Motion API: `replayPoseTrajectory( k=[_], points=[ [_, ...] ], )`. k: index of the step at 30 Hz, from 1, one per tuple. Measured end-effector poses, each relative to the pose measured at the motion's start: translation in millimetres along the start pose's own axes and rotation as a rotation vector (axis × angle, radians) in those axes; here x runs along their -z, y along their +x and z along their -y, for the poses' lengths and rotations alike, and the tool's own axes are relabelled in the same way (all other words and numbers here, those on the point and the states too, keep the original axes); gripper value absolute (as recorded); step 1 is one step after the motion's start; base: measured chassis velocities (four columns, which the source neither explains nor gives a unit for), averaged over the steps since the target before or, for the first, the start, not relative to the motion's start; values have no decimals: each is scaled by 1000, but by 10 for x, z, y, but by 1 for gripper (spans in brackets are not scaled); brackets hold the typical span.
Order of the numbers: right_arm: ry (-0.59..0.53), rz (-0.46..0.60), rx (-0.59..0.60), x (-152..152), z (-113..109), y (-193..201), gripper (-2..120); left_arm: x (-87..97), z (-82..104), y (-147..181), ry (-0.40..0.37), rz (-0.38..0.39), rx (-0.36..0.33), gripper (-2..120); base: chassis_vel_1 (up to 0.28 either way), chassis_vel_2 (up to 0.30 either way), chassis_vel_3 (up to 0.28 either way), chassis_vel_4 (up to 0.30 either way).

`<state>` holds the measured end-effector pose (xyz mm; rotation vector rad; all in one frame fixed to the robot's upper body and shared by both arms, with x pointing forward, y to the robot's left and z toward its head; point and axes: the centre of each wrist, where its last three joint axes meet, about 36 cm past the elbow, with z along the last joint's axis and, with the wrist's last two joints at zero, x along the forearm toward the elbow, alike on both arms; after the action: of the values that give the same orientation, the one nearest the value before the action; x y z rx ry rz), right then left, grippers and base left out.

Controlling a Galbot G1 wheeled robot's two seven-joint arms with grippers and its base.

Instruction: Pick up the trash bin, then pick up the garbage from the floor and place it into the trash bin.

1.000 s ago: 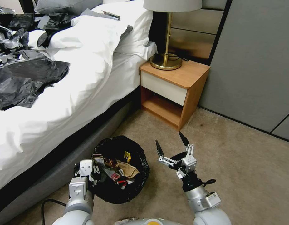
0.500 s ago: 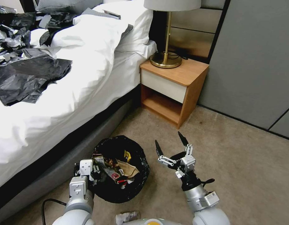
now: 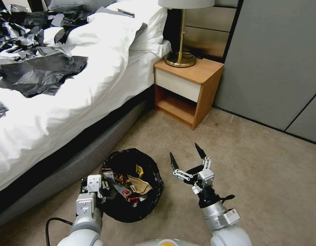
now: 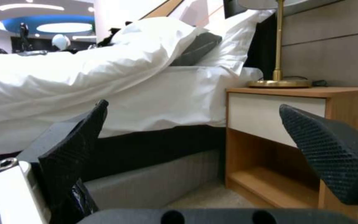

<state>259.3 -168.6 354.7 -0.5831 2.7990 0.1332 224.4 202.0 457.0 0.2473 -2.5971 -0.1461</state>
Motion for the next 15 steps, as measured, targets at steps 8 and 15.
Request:
replayPoseTrajectory(
  k=[8,15],
  points=[
    [2,6,10,6,4,2,100,2,0,2,1,1,0,1,8,-4,-7,9],
    [5,9,16,11,3,9,100,10,-3,8,3,3,-2,1,0,0,0,0]
  ],
)
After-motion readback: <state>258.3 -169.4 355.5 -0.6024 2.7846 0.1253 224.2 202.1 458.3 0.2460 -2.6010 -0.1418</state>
